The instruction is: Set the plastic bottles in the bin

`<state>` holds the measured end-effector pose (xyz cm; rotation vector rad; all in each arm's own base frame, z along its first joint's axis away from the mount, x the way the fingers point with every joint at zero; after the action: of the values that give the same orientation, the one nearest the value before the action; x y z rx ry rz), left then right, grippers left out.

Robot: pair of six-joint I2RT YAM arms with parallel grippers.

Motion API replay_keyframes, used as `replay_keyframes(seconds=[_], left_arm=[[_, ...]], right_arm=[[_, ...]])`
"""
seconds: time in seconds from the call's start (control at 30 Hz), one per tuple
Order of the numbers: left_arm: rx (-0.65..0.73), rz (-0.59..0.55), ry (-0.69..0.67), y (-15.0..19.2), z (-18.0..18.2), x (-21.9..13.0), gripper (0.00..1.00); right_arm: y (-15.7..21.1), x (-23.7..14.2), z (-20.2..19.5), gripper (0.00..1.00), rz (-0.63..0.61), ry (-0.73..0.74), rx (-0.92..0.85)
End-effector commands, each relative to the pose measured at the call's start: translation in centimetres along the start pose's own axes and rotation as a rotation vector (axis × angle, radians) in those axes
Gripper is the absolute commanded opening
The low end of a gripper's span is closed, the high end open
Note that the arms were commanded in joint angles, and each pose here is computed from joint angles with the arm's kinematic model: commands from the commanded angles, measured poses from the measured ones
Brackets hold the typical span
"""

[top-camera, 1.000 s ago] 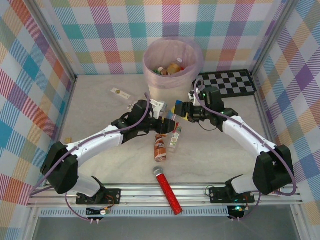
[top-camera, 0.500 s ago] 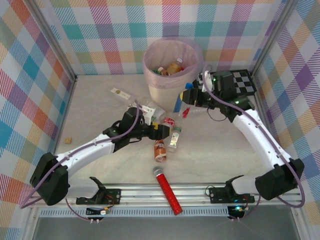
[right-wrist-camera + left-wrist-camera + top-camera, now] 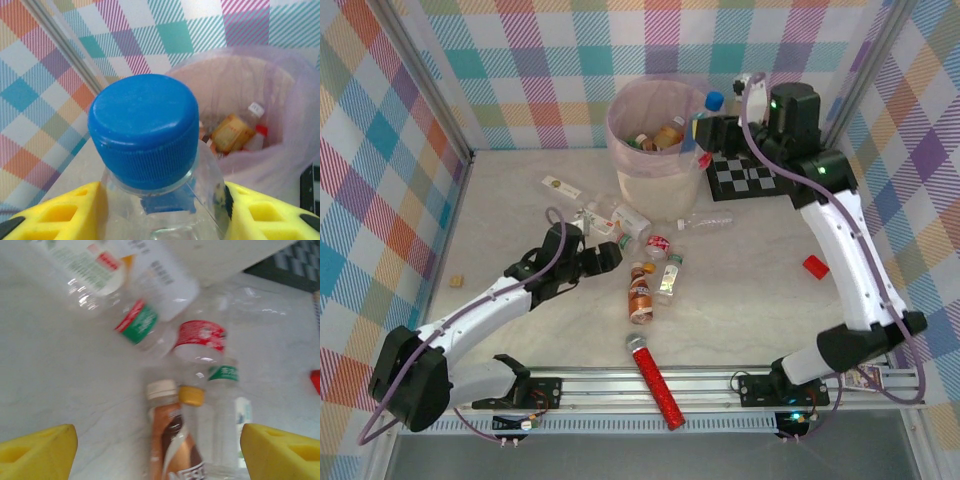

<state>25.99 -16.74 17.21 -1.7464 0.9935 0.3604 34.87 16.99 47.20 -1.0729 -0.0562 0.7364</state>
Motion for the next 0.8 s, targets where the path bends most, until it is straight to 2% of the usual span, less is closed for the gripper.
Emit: replay_keyframes(seconds=[0.0,0.2,0.23,0.57,0.77], left_arm=[[-0.095,-0.027,-0.065,0.6,1.4,-1.2,0.84],[-0.102,-0.055,-0.089,1.5,2.3,-3.1,0.85],[-0.105,-0.031,-0.111,2.2,2.7,-3.4,0.86],[-0.128,-0.038,-0.092,2.3,2.7,-3.8,0.88],[-0.114,-0.034,-0.105,2.0,2.6,-4.2,0.89]], right_arm=[[-2.2,2.3,-0.5,0.48,-0.073,0.027,-0.072],[-4.7,6.0,-2.1,0.50,-0.120,0.144,-0.120],[-4.8,6.9,-2.3,0.50,-0.120,0.147,-0.125],[-3.2,15.0,-4.8,0.52,-0.033,0.130,-0.046],[-1.6,18.0,-6.1,0.53,0.011,0.121,-0.035]])
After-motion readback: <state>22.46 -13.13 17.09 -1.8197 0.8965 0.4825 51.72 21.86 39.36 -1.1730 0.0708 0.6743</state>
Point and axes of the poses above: each hand's point on the last joint's axis, 136 mm out from that joint toward the fingers, its own x axis out along the fingers, its own z axis along the line the jaws close on, y = z × x, the point moved 5 cm from there along -x, back along the fingers, and after that the axes turned 13 degrees about x, right-handed, at the moved point
